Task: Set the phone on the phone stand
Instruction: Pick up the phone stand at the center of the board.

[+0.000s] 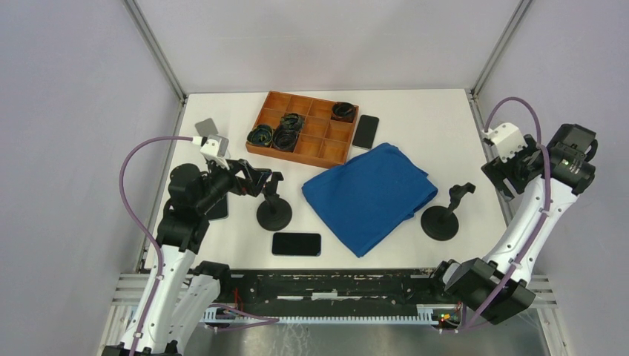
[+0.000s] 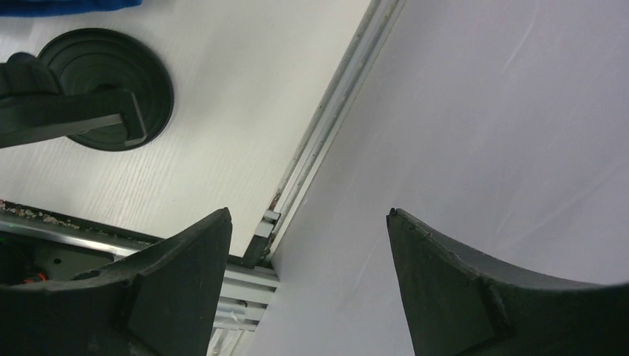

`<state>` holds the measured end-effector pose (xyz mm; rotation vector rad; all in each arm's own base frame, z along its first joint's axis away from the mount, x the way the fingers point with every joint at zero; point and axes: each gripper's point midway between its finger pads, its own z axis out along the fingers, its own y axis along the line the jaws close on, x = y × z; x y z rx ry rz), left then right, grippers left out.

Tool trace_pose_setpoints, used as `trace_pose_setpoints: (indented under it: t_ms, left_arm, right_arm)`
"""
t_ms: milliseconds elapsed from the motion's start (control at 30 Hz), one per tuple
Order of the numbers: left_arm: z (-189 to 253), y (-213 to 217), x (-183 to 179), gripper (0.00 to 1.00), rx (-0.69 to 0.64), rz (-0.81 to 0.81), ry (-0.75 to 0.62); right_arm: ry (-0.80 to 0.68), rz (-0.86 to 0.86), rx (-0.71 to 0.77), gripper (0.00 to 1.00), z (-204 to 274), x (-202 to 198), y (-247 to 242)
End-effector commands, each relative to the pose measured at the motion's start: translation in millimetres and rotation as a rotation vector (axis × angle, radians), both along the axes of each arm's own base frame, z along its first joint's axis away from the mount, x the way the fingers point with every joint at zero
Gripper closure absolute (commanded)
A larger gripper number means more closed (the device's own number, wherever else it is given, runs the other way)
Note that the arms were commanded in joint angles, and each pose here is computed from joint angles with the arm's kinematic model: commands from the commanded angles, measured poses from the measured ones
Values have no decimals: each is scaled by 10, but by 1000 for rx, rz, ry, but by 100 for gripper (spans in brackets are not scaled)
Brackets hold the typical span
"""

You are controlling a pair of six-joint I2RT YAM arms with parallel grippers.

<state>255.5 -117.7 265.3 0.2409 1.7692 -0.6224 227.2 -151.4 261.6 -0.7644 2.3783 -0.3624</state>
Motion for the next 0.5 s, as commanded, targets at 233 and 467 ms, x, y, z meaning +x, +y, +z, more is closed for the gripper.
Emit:
trace_pose_setpoints:
  t_ms: [233, 467]
  left_arm:
    - [46, -36, 3, 0, 36, -39, -45]
    - [150, -133, -94, 0, 18, -110, -88]
  right_arm:
    - [108, 59, 57, 17, -534, -340, 279]
    - [164, 110, 156, 15, -928, -458, 499]
